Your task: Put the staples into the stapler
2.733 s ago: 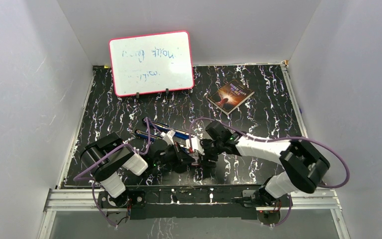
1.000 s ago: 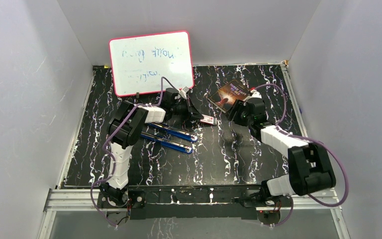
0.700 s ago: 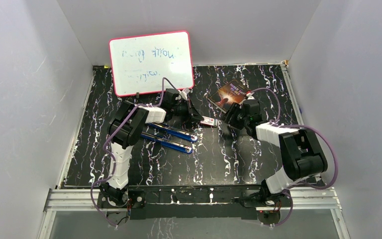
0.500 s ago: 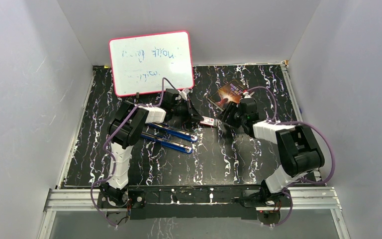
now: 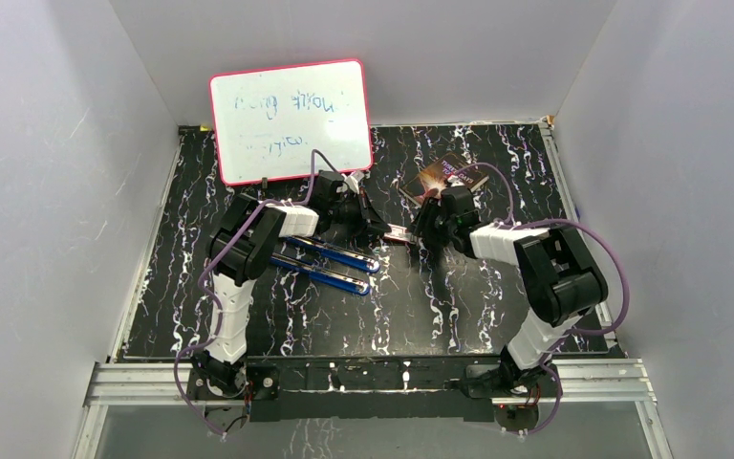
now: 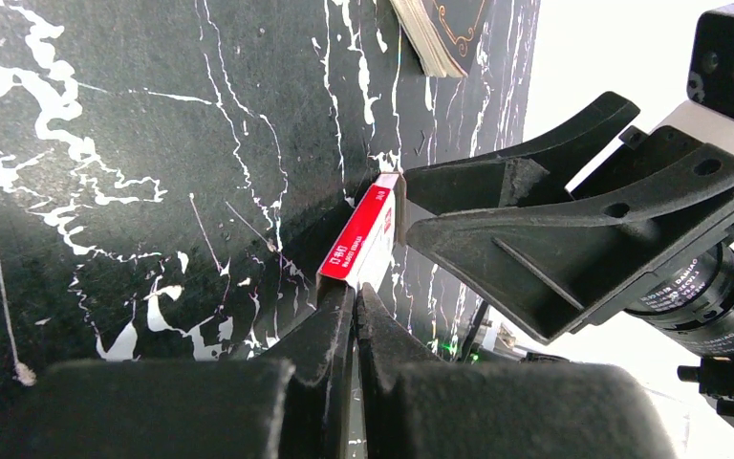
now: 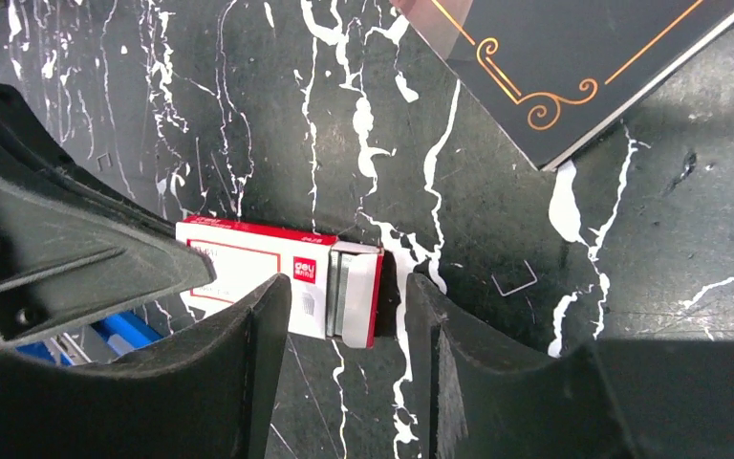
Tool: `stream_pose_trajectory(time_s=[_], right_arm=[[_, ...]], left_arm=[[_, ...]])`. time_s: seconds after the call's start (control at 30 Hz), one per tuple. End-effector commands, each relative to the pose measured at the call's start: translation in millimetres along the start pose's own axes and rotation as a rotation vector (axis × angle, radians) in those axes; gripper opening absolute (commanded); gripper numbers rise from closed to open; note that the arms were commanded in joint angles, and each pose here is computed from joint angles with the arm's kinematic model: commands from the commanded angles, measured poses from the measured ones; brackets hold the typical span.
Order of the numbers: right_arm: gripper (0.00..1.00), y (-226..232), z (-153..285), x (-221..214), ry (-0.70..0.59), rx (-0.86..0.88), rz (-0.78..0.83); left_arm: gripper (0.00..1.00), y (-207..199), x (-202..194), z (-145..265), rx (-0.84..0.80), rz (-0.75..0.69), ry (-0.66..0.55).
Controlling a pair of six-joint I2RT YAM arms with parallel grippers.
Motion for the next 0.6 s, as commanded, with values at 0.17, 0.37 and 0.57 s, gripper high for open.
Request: stream_pose_trajectory(time_s=[0.17,0.37,0.57], right_arm=[[0.47,2.3,-4.1,2.8,0.001,-0.141,0.074],[0.35,-2.5,1.1,1.0,-0.003,-0.191,0.076],[0.25,-2.2,4.3,0.7,-0.001,-0.196,0.079]], left_arm=[[0.0,-8.8,-2.7,5.2,-0.026,-0.022,0.005],[0.0,-9.6,-3.1,5.7,-0.028,-0.022,0.005],[0.0,-10.3,-3.2,5.8,-0.029,-0.022,0.005]])
Point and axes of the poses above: each gripper's point midway between its finger pads, its own z axis back along the fingers, its own y axis along the line the jaws close on, x = y × z, the point moved 10 cm from there along z, back along the fingers, and after that the axes turned 8 degrees about z, right-handed, at the moved point
